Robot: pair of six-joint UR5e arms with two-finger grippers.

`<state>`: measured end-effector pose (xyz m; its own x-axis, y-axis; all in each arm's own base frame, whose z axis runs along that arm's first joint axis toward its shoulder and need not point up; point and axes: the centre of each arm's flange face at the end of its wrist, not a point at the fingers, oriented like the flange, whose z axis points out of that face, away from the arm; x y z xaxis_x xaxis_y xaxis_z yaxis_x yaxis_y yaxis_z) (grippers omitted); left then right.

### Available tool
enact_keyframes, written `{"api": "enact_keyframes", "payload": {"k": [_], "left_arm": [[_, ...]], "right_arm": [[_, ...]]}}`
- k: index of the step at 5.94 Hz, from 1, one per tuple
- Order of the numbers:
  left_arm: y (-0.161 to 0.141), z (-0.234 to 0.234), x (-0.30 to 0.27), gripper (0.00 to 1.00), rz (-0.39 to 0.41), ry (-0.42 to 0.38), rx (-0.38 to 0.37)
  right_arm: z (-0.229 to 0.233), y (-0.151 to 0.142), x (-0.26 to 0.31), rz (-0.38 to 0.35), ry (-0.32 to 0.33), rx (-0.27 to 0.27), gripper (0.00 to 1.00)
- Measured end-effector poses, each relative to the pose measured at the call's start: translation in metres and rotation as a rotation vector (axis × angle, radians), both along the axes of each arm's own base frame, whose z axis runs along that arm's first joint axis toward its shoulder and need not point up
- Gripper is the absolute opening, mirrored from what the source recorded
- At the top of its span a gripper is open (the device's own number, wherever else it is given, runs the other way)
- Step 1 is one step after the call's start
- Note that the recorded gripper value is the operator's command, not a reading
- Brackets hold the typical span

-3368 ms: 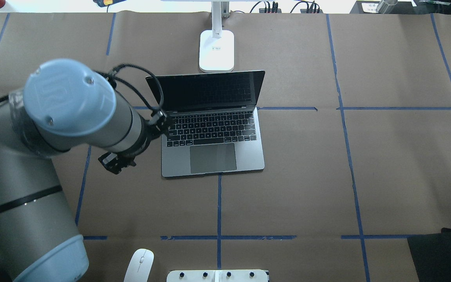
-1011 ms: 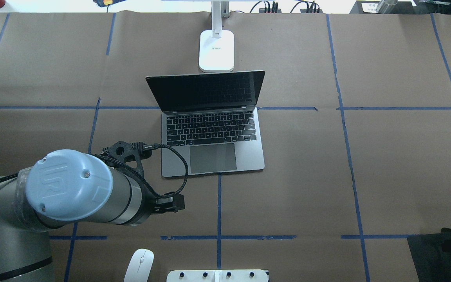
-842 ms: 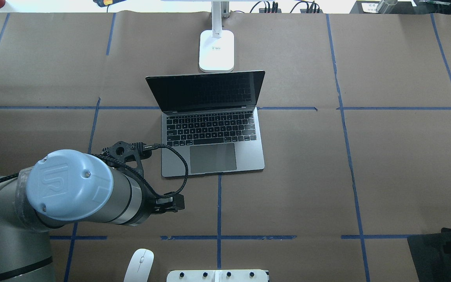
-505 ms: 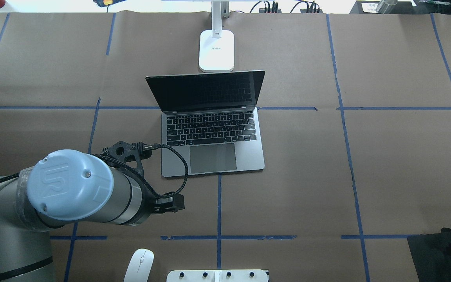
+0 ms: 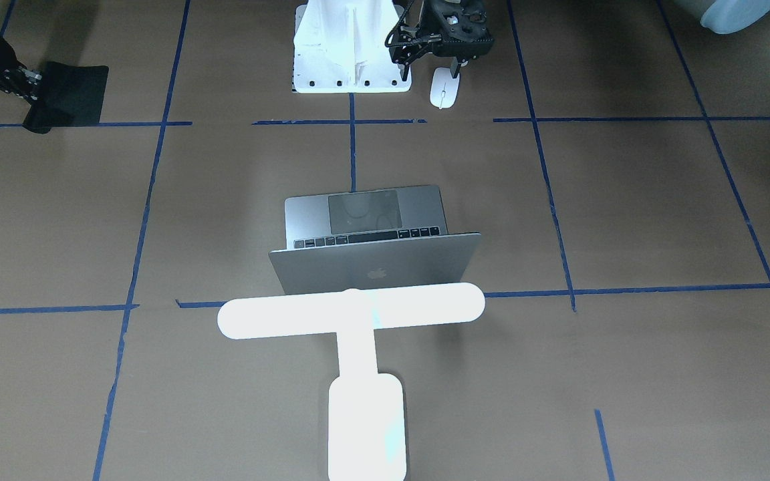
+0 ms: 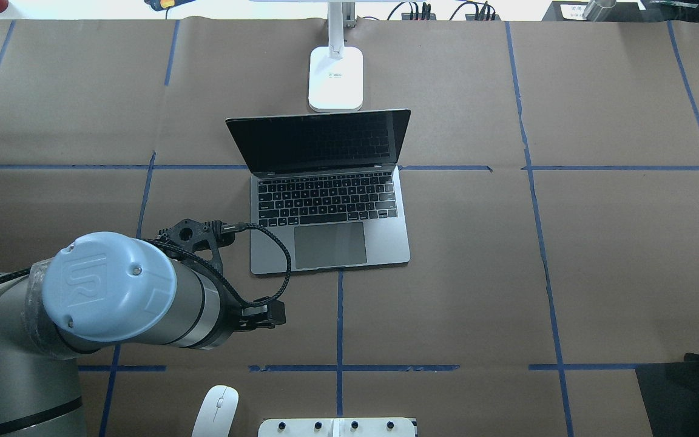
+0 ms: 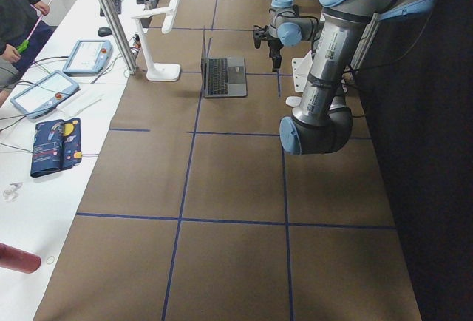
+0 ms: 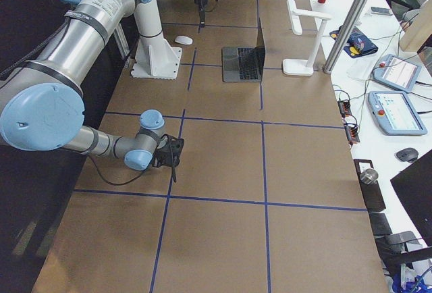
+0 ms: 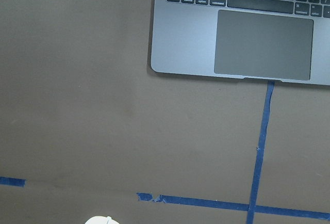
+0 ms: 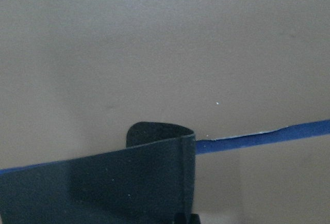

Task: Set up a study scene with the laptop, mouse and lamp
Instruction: 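Grasp the black mouse pad with the right gripper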

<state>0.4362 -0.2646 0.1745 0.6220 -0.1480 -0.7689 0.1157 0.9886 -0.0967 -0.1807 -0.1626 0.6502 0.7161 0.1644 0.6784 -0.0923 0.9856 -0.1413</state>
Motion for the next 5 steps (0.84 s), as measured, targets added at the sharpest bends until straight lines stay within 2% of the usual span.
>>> {"api": "enact_keyframes", "payload": {"k": [1, 3, 5], "left_arm": [[0.000, 0.005, 0.000, 1.00, 0.000, -0.009, -0.003], [0.000, 0.014, -0.001, 1.00, 0.000, -0.024, -0.008], [0.002, 0.038, -0.003, 1.00, 0.018, -0.061, 0.003]], "right_arm": [[-0.009, -0.001, -0.002, 0.000, -0.017, 0.007, 0.00], [-0.052, -0.007, -0.013, 0.010, -0.101, 0.033, 0.00], [-0.085, -0.031, -0.023, 0.049, -0.188, 0.039, 0.00]]}}
